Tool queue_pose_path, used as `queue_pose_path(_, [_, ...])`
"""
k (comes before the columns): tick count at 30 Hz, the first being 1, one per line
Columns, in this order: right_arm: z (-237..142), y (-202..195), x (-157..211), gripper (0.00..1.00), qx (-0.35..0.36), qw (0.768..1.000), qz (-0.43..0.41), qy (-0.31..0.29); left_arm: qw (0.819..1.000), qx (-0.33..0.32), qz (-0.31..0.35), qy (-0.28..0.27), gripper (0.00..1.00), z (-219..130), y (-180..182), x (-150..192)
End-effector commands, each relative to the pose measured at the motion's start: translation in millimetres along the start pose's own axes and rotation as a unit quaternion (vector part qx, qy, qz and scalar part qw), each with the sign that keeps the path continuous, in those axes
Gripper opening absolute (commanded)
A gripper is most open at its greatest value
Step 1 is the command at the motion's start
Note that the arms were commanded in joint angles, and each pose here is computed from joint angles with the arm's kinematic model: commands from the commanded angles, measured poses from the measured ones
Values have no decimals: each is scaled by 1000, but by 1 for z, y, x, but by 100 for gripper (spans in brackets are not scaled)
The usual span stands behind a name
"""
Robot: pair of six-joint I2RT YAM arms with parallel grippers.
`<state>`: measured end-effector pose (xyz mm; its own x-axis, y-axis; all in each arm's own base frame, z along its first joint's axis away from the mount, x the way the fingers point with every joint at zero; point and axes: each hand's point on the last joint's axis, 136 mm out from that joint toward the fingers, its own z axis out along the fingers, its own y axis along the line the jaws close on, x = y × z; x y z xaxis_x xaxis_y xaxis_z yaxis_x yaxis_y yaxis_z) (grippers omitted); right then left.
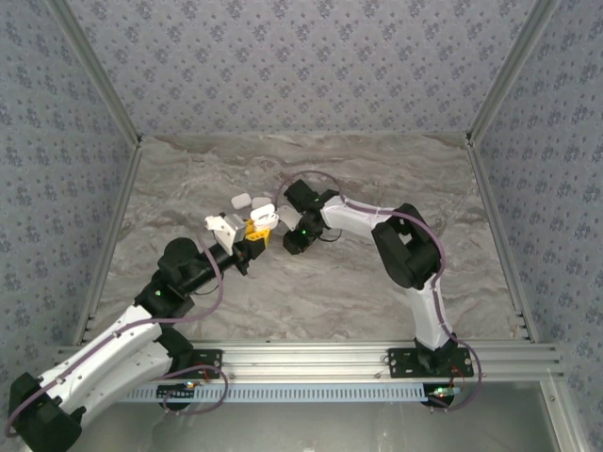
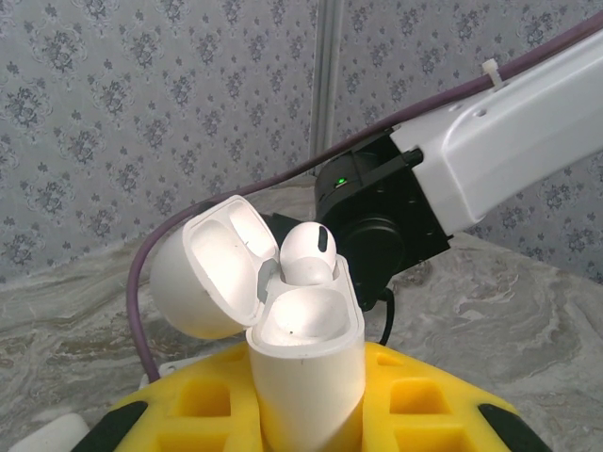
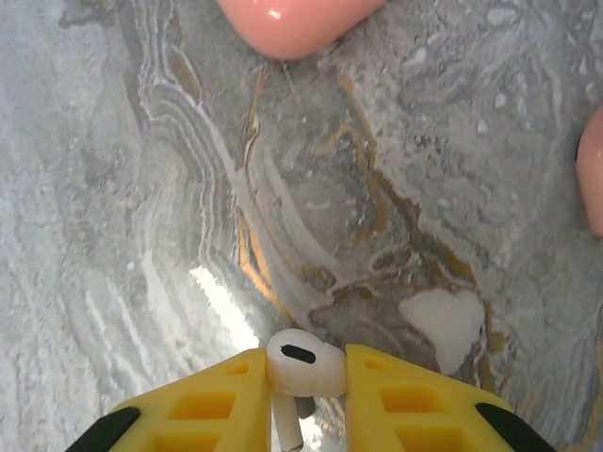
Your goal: Insert the wireless bluetooth earbuds into the charging case
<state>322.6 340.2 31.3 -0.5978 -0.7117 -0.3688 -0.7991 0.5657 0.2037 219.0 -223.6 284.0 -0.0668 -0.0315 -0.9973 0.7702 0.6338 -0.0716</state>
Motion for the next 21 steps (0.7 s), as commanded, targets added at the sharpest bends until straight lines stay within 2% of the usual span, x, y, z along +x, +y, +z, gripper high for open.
queue_pose_path(1, [-29, 0, -11, 25, -1, 999, 18, -37, 1000, 3, 6, -21, 2, -1, -3, -15])
queue_pose_path(7, [-47, -16, 8, 25, 34, 997, 60, -41, 1000, 1, 5, -20, 2, 0, -2, -13])
queue_pose_path(10, [-58, -37, 28, 25, 75, 988, 129, -42, 1000, -1, 4, -21, 2, 1, -1, -13])
queue_pose_path(15, [-67, -62, 75, 25, 115, 947, 293, -64, 1000, -1, 5, -18, 2, 4, 0, -12])
queue_pose_path(21, [-52, -65, 99, 25, 129, 924, 354, -67, 1000, 3, 4, -13, 2, 9, -1, -10])
